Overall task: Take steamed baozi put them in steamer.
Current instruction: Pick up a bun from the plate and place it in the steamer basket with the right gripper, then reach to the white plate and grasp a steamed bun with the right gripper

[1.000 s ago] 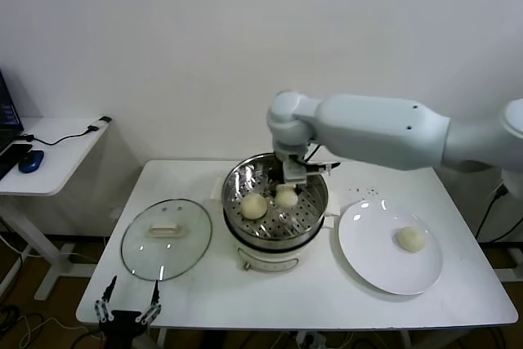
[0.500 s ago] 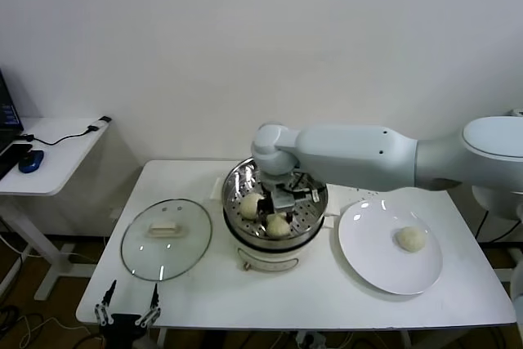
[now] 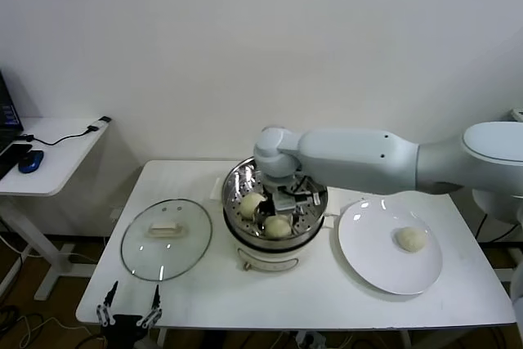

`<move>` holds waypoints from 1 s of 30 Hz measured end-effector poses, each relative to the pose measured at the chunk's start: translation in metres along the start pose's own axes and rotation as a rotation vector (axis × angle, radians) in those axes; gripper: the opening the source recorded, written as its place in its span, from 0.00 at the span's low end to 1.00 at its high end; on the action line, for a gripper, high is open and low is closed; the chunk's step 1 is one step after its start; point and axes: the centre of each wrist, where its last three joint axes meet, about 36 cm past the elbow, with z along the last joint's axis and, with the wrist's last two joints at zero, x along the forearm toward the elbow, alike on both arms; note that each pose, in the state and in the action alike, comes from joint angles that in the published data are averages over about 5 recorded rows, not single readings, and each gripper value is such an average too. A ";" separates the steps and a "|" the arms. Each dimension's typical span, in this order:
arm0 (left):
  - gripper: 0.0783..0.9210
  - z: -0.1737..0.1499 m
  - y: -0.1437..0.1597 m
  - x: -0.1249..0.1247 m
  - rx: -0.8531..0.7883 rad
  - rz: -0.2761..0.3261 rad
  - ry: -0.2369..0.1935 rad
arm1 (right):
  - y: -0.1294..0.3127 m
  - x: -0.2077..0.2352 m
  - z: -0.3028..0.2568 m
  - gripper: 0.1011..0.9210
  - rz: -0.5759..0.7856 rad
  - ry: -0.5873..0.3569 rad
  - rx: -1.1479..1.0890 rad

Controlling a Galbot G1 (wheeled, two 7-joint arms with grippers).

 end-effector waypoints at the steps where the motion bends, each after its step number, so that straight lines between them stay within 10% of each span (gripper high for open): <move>1: 0.88 0.000 0.000 0.000 0.000 0.001 0.000 | 0.002 0.004 0.002 0.88 0.004 0.007 -0.008; 13: 0.88 -0.004 -0.001 0.001 -0.001 0.008 -0.008 | 0.071 0.054 0.032 0.88 0.099 0.078 -0.322; 30: 0.88 -0.013 -0.002 0.000 0.021 -0.003 -0.019 | 0.280 0.044 0.026 0.88 0.154 0.052 -1.248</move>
